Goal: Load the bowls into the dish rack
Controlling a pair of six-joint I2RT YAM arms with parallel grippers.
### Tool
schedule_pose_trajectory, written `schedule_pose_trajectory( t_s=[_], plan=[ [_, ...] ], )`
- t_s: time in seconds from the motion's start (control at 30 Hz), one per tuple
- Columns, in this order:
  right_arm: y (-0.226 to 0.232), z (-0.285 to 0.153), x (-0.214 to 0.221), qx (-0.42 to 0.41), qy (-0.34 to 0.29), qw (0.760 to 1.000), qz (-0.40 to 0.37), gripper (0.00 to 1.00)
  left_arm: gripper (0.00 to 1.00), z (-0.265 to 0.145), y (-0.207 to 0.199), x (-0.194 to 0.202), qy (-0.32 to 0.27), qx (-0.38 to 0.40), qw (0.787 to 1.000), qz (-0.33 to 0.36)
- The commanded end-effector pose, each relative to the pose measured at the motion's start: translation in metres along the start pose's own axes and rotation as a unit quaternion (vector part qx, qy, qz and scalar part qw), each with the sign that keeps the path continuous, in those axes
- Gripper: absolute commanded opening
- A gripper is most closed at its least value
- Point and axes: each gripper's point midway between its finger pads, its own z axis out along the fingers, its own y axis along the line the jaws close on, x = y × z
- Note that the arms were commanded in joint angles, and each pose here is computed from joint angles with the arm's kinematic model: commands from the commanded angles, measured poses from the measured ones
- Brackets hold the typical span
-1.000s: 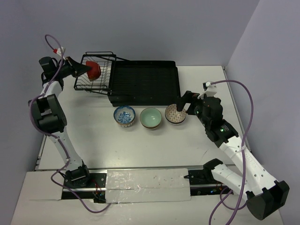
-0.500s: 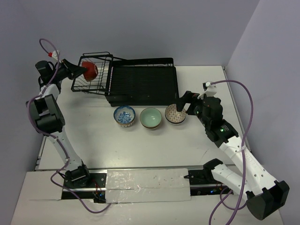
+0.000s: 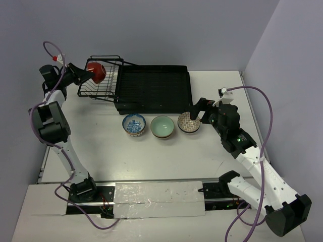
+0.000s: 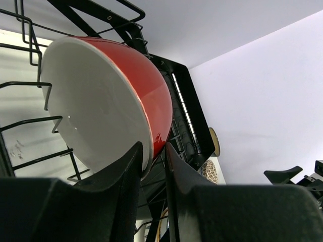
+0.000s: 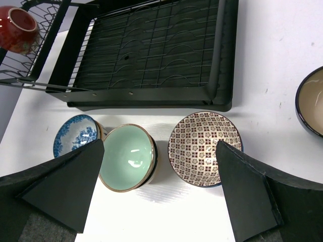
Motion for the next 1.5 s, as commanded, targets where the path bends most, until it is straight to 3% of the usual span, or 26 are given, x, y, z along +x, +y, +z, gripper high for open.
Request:
schedule_pose_trajectory(
  t_s=[0.0, 0.6, 1.03, 1.47],
  plan=[
    [0.006, -0.003, -0.013, -0.009, -0.019, 1.0, -0.004, 0.99, 0.28, 0.001, 0.002, -0.01, -0.019, -0.02, 1.0, 0.013],
    [0.006, -0.003, -0.01, -0.013, -0.018, 1.0, -0.001, 0.99, 0.26, -0.003, 0.008, -0.019, -0.049, -0.075, 0.996, -0.011],
    [0.007, -0.005, -0.009, -0.018, -0.019, 1.0, 0.001, 0.99, 0.18, 0.0, -0.005, -0.016, -0.072, -0.08, 0.993, -0.038],
    [0.006, -0.008, -0.009, -0.018, -0.022, 1.0, 0.001, 0.99, 0.28, -0.013, 0.022, -0.012, -0.08, -0.169, 0.981, -0.041]
  ],
)
